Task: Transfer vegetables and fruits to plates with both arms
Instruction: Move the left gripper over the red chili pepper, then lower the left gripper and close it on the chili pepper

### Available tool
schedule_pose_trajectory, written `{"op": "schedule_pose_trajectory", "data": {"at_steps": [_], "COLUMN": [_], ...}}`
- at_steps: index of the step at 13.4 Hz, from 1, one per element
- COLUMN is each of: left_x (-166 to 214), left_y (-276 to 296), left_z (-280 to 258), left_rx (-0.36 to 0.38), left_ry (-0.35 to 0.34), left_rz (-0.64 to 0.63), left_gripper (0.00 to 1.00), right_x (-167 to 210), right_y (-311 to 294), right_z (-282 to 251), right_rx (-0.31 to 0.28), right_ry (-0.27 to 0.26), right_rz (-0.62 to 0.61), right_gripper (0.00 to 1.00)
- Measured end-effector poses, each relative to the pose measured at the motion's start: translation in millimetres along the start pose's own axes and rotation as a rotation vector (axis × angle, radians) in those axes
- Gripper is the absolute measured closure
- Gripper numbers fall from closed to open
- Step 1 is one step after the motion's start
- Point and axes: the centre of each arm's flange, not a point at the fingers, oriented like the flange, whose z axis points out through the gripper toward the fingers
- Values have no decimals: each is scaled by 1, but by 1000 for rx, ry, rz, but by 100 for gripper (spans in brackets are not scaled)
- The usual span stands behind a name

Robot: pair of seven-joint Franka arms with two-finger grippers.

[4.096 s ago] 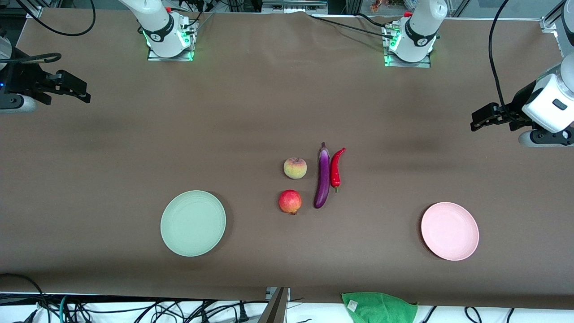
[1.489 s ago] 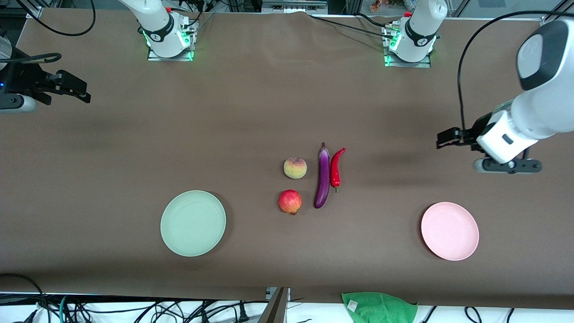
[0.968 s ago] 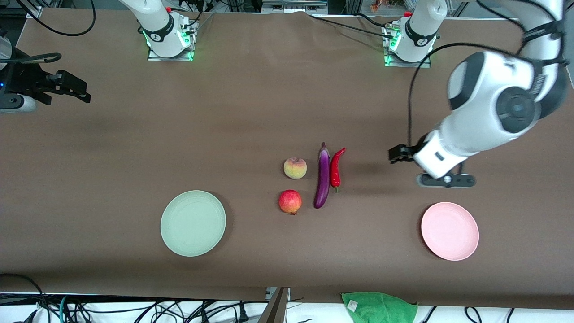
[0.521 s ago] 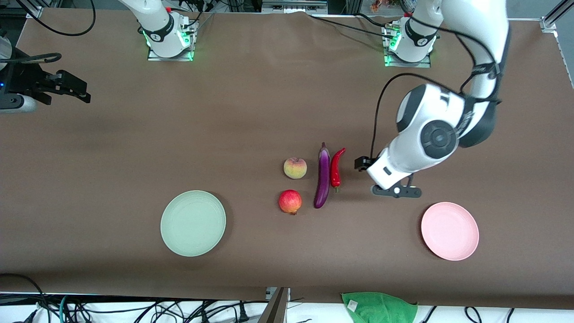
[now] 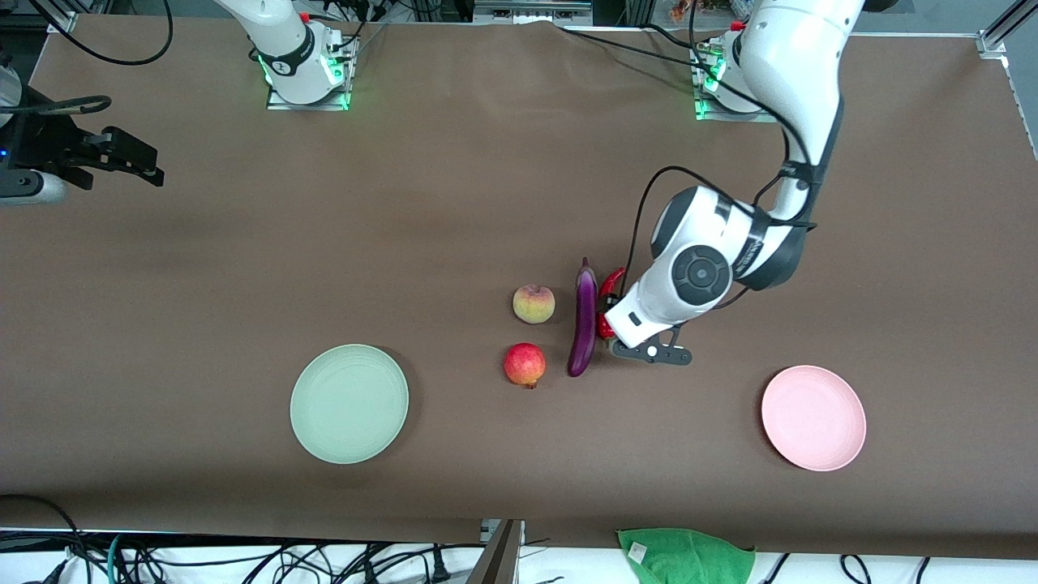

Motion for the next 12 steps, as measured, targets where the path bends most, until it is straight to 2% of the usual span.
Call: {"op": "schedule_pose_trajectory", "data": {"at_steps": [2,6,12], "left_x": [2,4,2], "left_y": [0,-7,-11], "left_z": [15,44,68], "left_rx": [2,-7,-4], "left_ry": [3,66,72], "left_rz": [-1,-9,-13], "left_gripper": [0,0,0], "right_x": [0,0,0], "right_y": [0,0,0], "right_z": [0,0,0], "right_rx": [0,0,0], "right_ry": [0,0,0], "right_rz": [0,0,0], "right_gripper": [0,0,0]}}
